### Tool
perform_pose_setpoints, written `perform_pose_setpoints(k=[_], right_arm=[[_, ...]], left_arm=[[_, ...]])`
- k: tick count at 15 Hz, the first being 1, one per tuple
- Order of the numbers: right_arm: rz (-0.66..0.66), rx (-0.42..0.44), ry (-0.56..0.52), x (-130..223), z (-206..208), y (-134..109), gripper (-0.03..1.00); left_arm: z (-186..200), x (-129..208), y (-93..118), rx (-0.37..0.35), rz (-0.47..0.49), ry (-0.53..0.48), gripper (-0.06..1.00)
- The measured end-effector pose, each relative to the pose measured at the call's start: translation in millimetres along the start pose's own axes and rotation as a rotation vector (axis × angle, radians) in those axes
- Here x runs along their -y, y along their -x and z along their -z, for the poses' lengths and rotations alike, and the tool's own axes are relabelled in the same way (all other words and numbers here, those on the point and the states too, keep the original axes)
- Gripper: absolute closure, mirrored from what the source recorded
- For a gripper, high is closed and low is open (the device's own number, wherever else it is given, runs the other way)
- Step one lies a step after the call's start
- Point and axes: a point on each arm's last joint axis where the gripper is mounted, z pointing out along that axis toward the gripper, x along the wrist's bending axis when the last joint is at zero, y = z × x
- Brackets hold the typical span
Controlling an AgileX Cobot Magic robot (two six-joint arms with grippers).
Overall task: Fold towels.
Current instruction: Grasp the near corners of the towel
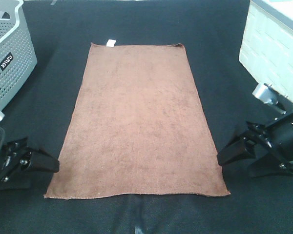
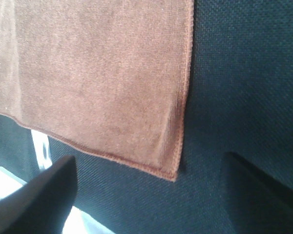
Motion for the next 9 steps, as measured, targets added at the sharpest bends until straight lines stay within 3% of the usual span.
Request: perform_pose_setpoints(k=[4,6,9], right_arm=[[0.0,-0.003,-0.029,-1,-17,4,0.22],[0.044,0.025,-0.051,1,-36,-6,0.25],[0.027,0.022,-0.014,-7,-46,-15,0.38]], left_arm=[[-11,-5,-2,0.026,0.006,-0.029,0.21],[-18,-10,0,0.075,0.026,-0.052,0.21],[-31,-13,12,0.114,-0.006,-0.091,0.23]])
